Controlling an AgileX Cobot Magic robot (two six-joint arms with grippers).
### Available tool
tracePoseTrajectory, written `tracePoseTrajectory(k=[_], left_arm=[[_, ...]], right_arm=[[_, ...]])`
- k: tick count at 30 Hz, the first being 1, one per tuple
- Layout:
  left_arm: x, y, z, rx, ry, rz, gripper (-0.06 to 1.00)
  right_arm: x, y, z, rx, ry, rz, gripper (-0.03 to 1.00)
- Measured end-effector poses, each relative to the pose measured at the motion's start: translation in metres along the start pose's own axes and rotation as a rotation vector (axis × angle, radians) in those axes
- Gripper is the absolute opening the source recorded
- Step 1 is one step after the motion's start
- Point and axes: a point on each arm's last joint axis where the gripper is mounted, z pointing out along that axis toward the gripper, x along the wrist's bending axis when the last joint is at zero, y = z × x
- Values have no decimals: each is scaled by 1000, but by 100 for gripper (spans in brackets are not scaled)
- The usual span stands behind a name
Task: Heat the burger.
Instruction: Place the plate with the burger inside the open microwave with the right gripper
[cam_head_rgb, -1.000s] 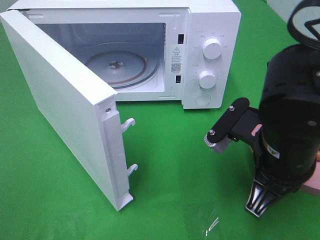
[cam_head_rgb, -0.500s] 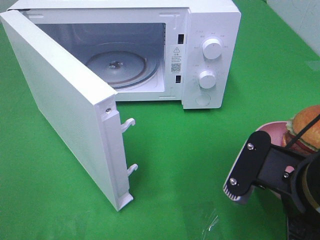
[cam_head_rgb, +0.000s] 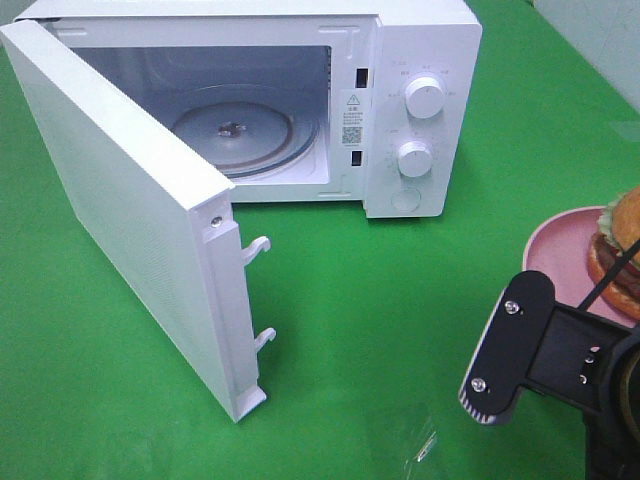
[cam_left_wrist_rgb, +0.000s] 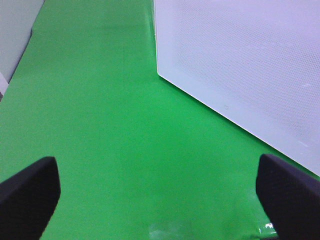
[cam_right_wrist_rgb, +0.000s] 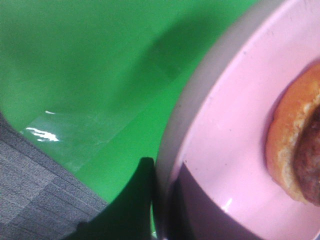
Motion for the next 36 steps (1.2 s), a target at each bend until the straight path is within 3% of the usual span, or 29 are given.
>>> tracePoseTrajectory(k=[9,16,26,36], left_arm=[[0,0,0,0,0,0,99],[0,0,0,0,0,0,99],[0,0,0,0,0,0,99],[0,0,0,0,0,0,99]], right_arm=[[-2,2,0,-21,-23,-11,6],[-2,11,-1,-119,-26,-67,6],[1,21,-2,-232,-21,-291,6],[2,30,-5,-343,-44,-372,6]])
